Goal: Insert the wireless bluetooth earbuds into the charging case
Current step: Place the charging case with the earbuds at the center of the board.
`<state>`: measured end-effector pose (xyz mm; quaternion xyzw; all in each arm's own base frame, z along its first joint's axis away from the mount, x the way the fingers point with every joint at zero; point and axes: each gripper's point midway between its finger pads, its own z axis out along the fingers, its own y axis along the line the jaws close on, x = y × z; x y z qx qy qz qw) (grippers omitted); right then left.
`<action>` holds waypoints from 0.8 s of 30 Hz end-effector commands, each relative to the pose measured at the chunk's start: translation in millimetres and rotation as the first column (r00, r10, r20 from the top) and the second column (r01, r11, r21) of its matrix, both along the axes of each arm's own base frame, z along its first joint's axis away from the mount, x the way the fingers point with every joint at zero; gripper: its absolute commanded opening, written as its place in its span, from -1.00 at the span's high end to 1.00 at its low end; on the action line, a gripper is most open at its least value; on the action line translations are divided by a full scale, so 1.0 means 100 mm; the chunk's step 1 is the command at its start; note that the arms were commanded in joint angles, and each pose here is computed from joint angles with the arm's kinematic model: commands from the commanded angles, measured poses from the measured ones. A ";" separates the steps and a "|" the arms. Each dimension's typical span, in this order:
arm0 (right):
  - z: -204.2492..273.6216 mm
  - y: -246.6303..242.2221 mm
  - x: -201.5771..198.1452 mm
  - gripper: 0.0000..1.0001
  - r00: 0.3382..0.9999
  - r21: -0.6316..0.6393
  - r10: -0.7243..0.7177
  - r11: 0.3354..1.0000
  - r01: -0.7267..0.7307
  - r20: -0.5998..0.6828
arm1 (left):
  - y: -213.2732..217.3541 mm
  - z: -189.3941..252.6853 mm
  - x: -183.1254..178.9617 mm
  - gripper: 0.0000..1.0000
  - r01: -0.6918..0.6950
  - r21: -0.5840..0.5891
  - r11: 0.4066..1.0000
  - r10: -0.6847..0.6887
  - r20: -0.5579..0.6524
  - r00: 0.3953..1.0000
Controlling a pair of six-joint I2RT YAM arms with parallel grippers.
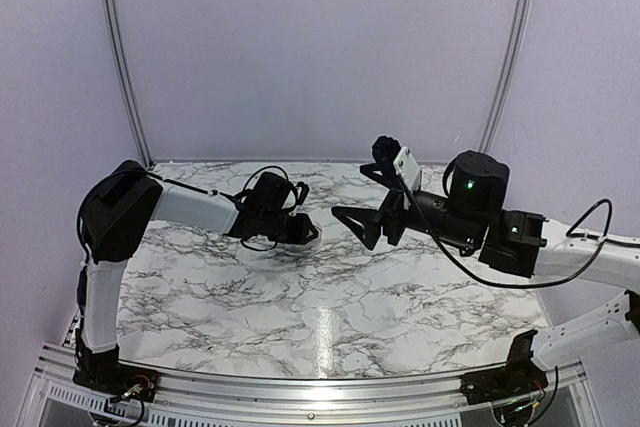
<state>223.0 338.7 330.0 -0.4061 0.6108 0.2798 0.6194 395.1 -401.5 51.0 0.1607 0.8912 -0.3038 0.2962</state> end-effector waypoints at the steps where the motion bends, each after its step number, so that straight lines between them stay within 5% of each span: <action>1: 0.02 -0.03 0.04 -0.97 1.000 0.024 -0.020 0.999 0.021 -0.016 | 0.09 -0.13 0.07 1.00 -0.035 0.035 0.999 0.037 -0.063 0.997; 9: -0.05 -0.05 0.09 -0.97 0.999 0.032 -0.023 0.999 0.025 -0.047 | 0.16 -0.31 0.14 0.78 -0.049 0.055 0.997 0.056 -0.135 0.989; 15: -0.08 -0.13 0.20 -0.97 0.995 0.056 -0.018 0.998 0.023 -0.095 | 0.20 -0.11 0.15 0.06 -0.059 0.051 0.997 0.064 -0.104 0.992; 21: -0.16 -0.19 0.29 -0.97 0.989 0.080 -0.012 0.997 0.024 -0.151 | 0.27 0.18 0.12 -0.38 -0.055 0.059 0.997 0.059 -0.069 0.996; 24: -0.22 -0.25 0.37 -0.97 0.981 0.096 -0.016 0.995 0.035 -0.195 | 0.31 0.43 0.11 -0.88 -0.053 0.053 0.997 0.054 -0.023 0.998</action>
